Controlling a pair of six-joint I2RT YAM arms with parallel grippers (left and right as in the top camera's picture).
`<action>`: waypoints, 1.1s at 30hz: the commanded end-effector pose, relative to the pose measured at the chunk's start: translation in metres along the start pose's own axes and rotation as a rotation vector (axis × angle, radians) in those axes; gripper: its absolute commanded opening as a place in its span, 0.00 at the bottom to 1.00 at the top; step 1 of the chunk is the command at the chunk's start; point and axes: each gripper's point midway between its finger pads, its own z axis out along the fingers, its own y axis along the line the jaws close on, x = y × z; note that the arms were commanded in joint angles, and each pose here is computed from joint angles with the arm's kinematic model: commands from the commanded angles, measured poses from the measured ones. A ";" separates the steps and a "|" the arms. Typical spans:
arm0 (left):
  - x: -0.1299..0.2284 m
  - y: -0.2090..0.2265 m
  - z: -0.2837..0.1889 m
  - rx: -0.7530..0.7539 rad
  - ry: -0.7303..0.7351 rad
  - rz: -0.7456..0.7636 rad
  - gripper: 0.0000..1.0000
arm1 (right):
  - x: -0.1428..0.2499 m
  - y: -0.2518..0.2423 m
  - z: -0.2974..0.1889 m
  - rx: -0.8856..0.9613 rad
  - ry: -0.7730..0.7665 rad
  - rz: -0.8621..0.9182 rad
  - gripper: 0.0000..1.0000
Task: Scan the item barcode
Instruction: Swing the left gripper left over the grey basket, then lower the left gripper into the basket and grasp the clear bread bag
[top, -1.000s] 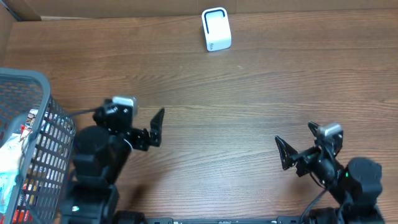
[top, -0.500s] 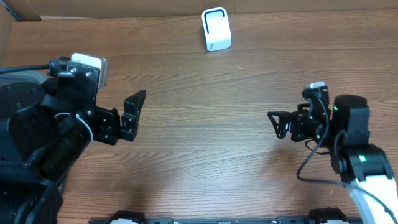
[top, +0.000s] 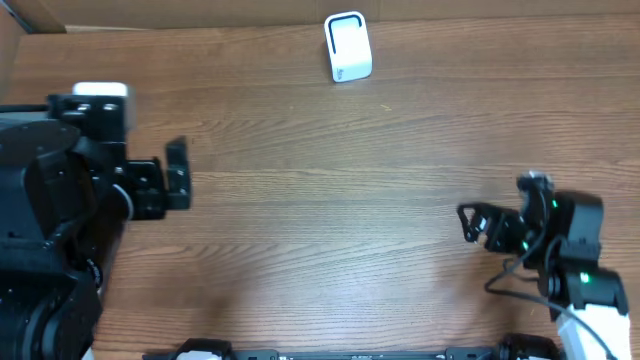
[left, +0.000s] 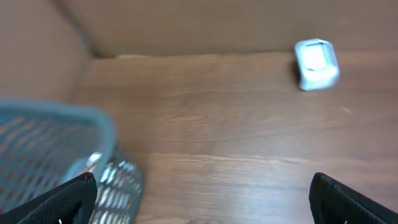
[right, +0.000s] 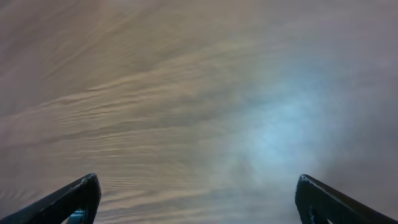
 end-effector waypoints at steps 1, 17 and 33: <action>-0.004 0.040 -0.005 -0.170 -0.025 -0.145 1.00 | 0.014 -0.025 0.002 0.068 -0.014 0.135 1.00; 0.018 0.137 0.056 -0.343 0.145 -0.417 0.98 | 0.027 -0.029 0.008 0.093 0.021 0.130 1.00; 0.035 0.218 0.069 -0.361 0.076 -0.764 1.00 | 0.027 -0.029 0.008 0.092 0.021 0.130 1.00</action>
